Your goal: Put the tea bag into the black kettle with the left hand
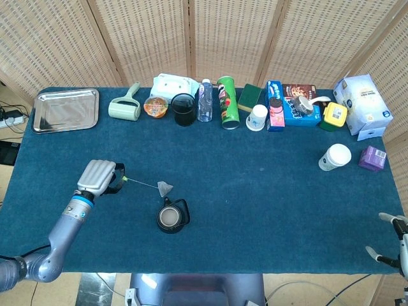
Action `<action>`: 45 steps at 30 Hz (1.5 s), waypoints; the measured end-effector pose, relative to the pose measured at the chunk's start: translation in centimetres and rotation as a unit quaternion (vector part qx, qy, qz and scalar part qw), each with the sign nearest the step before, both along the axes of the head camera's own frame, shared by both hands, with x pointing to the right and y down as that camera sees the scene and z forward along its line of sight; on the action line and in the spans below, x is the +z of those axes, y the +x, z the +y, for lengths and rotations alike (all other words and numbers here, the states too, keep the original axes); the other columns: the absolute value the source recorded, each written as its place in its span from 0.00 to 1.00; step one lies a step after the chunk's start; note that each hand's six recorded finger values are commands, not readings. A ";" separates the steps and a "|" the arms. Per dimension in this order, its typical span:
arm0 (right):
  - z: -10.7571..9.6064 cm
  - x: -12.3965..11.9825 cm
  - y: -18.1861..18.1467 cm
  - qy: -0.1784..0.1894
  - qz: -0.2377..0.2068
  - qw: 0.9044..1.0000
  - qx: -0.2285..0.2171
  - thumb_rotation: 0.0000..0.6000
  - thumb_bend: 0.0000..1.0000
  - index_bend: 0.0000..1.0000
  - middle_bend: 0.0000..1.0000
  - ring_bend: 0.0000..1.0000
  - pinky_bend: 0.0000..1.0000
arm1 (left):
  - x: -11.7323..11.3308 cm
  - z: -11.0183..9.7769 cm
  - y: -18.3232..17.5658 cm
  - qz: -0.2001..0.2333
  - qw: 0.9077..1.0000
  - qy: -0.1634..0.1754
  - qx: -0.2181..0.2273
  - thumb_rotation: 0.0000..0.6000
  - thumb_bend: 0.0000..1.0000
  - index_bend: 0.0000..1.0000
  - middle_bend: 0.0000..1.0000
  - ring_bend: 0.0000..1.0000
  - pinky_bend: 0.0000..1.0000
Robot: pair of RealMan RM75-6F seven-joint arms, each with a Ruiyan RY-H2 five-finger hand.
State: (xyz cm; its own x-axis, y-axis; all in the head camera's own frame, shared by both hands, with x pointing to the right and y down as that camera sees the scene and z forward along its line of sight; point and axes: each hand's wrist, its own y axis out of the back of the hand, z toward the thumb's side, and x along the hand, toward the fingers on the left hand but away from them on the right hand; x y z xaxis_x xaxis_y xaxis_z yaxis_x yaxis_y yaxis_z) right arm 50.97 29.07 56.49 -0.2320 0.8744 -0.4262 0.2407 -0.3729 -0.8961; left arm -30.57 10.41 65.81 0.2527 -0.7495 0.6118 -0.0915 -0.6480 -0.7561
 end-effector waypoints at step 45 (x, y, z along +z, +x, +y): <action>1.7 -0.5 0.5 0.010 -0.010 1.000 0.014 1.00 0.19 0.25 0.30 0.19 0.15 | -11.1 0.4 7.0 0.164 0.982 0.048 0.084 1.00 0.55 0.74 1.00 1.00 0.90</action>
State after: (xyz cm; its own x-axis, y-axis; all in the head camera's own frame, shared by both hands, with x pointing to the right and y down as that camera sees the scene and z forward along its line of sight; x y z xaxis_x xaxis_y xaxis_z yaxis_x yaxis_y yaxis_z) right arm 51.47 30.80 56.00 -0.2487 0.8759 -0.4135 0.2685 -0.3478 -0.8983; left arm -23.54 10.86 54.75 0.5486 -0.7308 0.4061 -0.2385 -0.6023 -0.7618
